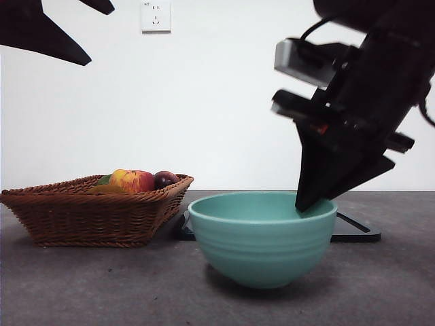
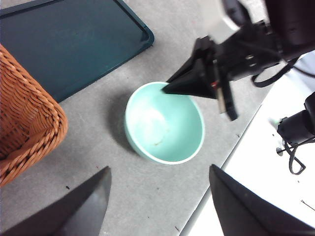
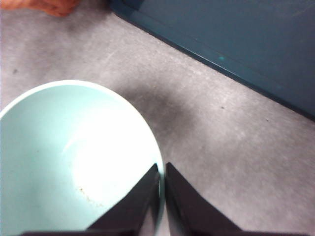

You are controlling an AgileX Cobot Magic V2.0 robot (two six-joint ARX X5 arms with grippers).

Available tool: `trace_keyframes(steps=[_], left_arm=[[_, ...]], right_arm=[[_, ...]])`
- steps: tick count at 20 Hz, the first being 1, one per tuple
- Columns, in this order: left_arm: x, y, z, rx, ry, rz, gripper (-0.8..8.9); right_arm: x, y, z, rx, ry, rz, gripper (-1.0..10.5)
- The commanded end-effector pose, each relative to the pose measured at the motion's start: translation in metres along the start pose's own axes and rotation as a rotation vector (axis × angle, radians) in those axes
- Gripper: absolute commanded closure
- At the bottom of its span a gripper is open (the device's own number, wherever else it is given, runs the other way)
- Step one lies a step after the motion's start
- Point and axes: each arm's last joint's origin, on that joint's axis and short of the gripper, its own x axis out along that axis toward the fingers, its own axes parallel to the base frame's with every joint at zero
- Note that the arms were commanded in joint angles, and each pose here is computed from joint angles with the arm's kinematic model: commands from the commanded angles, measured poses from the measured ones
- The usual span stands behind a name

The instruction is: Pick up the wifruite, put it on the bowl, pick up the plate, put it on desk

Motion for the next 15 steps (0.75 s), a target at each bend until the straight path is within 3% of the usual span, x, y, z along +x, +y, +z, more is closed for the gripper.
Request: trace_keyframes(steps=[1,8,12,15], left_arm=[[0.0001,-0.0010,0.0028,0.020,-0.006,-0.007,5.02],[0.0001,-0.0010,0.0023,0.017,-0.001,-0.007,5.01],[0.0001,-0.0010,0.0023,0.017,-0.001,-0.007,5.02],[0.0001,-0.0010,0.0022,0.016,0.000,-0.007,5.01]], right_arm=[[0.0052,0.0028,0.0027,0.002,-0.009,0.008,9.4],[0.0068,0.0020,-0.0002,0.005,0.022,0.003,9.3],[0.0067,0.0014,-0.0028,0.008,0.049,-0.004,7.3],[0.0067,0.0016,-0.0028,0.013,0.049,-0.004,7.0]])
